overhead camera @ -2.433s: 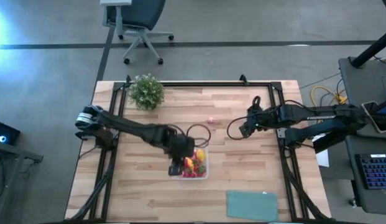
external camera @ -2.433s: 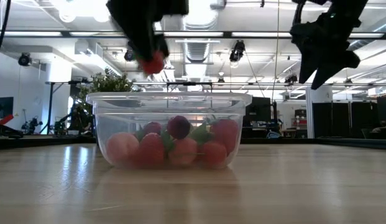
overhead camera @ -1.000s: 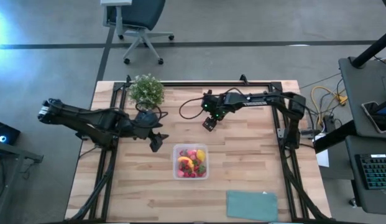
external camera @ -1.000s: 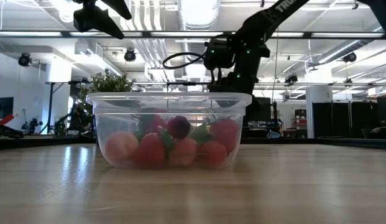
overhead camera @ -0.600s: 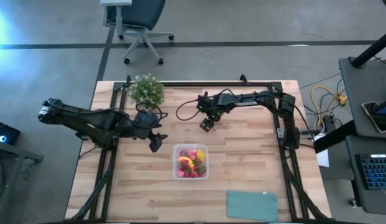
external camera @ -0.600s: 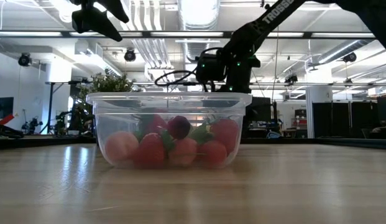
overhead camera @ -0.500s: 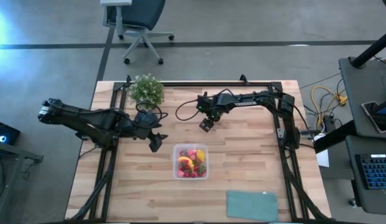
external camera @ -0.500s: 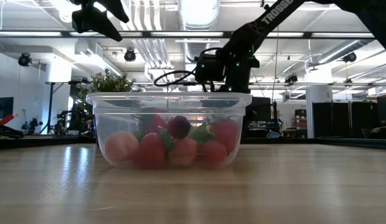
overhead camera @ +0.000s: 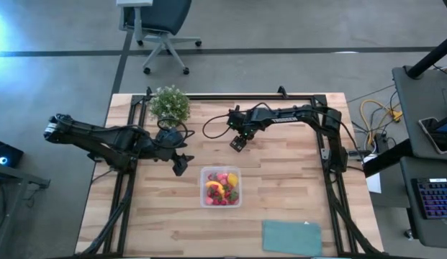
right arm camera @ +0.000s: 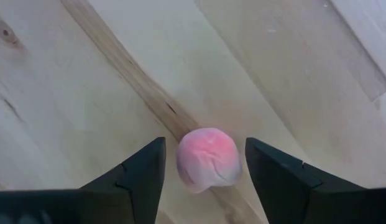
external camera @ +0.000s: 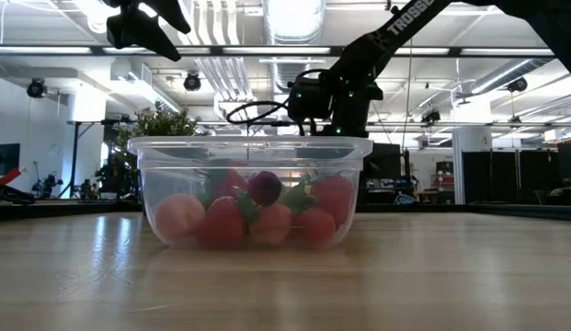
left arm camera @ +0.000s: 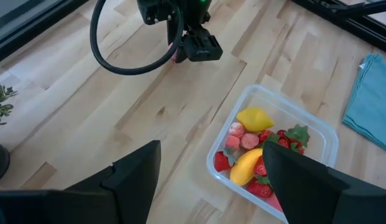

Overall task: Pick and placing Produce into tupperware
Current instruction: Put the pink peach into the transparent container

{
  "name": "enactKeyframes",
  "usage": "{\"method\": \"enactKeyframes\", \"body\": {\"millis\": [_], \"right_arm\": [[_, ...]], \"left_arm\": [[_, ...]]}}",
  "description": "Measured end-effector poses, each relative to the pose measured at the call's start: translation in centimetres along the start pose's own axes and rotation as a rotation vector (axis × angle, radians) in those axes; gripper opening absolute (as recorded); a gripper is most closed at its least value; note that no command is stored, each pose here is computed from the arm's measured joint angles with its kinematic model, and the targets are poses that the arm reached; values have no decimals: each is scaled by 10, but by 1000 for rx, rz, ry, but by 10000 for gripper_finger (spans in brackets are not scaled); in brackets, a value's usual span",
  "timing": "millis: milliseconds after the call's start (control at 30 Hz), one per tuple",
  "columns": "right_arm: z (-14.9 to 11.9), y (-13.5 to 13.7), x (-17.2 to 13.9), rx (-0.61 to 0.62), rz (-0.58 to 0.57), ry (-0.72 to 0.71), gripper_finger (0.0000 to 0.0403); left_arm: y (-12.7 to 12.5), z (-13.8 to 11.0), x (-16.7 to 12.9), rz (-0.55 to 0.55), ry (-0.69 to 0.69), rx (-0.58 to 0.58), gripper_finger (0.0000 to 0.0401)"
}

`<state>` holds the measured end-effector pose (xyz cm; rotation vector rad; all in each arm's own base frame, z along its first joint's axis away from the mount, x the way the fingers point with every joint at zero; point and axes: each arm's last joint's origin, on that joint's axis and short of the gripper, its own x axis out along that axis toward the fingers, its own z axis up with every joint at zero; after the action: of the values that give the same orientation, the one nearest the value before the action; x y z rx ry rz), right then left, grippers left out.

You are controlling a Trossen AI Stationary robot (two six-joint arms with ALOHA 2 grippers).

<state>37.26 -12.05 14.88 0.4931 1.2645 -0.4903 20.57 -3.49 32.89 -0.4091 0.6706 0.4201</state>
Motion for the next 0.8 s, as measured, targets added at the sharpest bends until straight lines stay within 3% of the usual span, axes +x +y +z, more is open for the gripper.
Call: {"method": "enactKeyframes", "body": {"millis": [400, 800], "right_arm": [[0, 0, 0, 0, 0, 0, 138], [-3, 1, -9, 0, 31, 25, 131]], "left_arm": [[0, 0, 0, 0, 0, 1, 267], [0, 0, 0, 3, 1, 2, 267]]}}
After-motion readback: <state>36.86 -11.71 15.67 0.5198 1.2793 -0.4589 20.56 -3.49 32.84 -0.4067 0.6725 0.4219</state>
